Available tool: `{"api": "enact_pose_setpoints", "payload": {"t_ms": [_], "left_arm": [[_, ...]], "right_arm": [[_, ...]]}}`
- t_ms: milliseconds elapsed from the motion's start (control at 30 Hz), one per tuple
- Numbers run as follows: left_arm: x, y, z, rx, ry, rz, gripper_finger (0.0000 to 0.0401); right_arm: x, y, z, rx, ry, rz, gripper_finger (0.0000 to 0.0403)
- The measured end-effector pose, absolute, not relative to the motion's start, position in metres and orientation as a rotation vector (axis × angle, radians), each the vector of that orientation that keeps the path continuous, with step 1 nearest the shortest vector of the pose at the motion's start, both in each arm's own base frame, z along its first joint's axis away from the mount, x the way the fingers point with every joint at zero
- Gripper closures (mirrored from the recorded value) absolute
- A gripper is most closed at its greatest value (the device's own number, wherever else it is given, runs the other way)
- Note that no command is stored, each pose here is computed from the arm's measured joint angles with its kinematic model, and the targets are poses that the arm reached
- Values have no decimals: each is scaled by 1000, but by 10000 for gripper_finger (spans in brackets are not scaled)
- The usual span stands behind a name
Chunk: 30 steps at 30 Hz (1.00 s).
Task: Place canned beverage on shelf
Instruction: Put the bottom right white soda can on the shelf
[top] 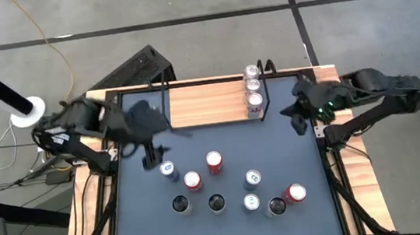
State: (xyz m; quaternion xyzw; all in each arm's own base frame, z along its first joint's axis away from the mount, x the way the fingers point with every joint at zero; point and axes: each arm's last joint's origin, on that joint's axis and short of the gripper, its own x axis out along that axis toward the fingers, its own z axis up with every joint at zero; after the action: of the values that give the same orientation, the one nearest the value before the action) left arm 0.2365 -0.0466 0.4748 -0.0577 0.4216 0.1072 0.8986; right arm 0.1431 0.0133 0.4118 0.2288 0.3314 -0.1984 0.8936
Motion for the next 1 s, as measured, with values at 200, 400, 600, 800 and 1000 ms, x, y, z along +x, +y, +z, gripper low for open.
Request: {"api": "enact_pose_setpoints", "payload": {"t_ms": [200, 400, 600, 800, 1000], "left_arm": [[239, -66, 463, -281, 891, 254, 69], [248, -84, 445, -358, 913, 224, 69], [266, -105, 432, -441, 824, 161, 69], [248, -112, 445, -344, 724, 252, 69], [198, -105, 473, -315, 575, 299, 69]], "right_arm": [[137, 34, 410, 423, 730, -277, 403], [144, 52, 404, 350, 803, -204, 403], [157, 75, 394, 304, 870, -148, 384], [163, 104, 382, 319, 976, -85, 283], [166, 132, 362, 400, 1220, -44, 172]]}}
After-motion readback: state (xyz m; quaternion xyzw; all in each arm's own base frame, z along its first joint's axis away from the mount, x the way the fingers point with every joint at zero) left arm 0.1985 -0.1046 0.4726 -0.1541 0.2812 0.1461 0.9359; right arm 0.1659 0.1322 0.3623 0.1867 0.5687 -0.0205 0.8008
